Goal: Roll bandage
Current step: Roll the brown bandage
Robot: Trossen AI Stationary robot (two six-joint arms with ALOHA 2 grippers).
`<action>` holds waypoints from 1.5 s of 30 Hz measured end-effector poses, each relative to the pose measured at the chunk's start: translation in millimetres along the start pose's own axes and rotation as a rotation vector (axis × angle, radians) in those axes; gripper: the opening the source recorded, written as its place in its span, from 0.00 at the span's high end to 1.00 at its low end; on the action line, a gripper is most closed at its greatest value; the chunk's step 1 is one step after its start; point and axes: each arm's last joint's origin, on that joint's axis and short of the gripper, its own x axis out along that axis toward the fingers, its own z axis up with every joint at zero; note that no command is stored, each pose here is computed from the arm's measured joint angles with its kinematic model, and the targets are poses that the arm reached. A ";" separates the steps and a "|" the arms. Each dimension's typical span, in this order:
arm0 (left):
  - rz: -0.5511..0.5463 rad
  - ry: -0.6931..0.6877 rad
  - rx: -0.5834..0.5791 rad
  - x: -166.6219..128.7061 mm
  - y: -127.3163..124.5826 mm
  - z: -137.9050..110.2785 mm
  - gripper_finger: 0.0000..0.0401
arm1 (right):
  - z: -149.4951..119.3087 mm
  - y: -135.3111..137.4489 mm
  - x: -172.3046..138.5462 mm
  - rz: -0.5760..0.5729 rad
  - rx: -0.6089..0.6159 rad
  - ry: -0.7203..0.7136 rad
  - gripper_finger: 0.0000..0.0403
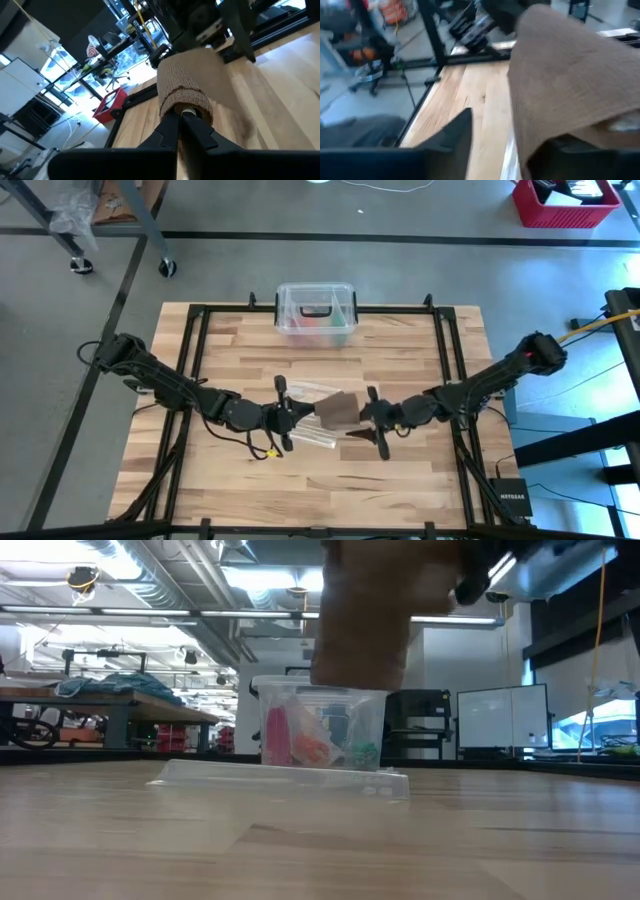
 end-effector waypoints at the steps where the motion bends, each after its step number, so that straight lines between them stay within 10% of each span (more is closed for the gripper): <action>1: 0.001 -0.002 0.003 0.0 0.1 0.2 1.00 | 4.7 4.4 -0.2 0.000 -0.014 0.008 0.74; 5: 0.011 -0.017 -0.016 0.9 2.1 1.6 1.00 | 34.0 21.7 -1.6 -0.027 -0.152 0.000 0.96; 18: -0.150 -0.157 0.106 -2.0 -3.7 9.0 1.00 | 146.9 22.6 -25.1 -0.417 -0.341 -0.100 0.98; 35: -0.195 -0.558 -0.137 -42.3 33.1 53.9 1.00 | 103.9 -25.9 -28.7 -0.618 -0.189 0.353 0.47; 45: -0.161 -0.521 -0.174 -27.6 46.6 45.2 1.00 | 148.3 -1.7 -81.1 -0.419 -0.022 0.362 0.38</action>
